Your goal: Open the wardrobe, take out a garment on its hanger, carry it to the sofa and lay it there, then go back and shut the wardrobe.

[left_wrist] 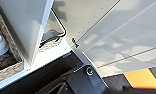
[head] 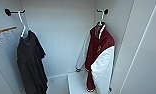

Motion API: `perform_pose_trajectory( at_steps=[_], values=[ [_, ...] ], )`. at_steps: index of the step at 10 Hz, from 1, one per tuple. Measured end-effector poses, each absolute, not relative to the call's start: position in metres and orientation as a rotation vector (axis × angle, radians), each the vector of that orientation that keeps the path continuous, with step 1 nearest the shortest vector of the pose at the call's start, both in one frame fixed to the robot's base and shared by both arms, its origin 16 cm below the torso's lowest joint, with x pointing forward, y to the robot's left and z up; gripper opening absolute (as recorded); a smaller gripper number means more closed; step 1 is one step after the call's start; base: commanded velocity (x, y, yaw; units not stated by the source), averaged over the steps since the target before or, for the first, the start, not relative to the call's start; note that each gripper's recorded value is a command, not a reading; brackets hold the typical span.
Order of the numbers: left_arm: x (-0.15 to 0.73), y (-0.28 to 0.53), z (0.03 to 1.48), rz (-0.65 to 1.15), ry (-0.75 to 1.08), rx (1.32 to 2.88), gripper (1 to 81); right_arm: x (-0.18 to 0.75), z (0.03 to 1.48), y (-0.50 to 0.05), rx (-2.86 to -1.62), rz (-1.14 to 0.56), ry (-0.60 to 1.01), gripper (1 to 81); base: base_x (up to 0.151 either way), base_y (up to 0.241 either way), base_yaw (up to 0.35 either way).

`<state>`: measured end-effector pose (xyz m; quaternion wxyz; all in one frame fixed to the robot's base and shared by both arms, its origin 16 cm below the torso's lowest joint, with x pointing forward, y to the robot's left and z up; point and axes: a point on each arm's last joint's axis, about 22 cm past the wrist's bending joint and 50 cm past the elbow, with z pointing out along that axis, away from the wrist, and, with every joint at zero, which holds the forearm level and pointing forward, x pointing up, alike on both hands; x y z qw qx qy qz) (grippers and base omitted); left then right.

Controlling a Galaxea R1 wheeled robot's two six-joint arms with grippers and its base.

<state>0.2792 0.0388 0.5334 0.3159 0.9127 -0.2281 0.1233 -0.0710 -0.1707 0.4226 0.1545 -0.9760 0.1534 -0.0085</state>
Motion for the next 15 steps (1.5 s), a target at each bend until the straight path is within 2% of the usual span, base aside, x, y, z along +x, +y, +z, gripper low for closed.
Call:
perform_pose_trajectory(
  at_steps=[3, 9, 15],
  values=[
    [0.316, 0.019, 0.559, 0.357, -0.622, 2.371, 81.1, -0.071, 0.423, -0.171, -2.797, -0.022, 0.441, 81.1, 0.000, 0.000, 0.000],
    [0.321, -0.054, 0.642, 0.376, -0.678, 2.155, 81.1, -0.071, 0.423, -0.170, -2.796, -0.021, 0.443, 81.1, 0.000, 0.000, 0.000],
    [0.420, -0.090, 0.736, 0.493, -0.636, 2.084, 81.1, -0.072, 0.423, -0.170, -2.797, -0.020, 0.440, 81.1, 0.000, 0.000, 0.000]
  ],
)
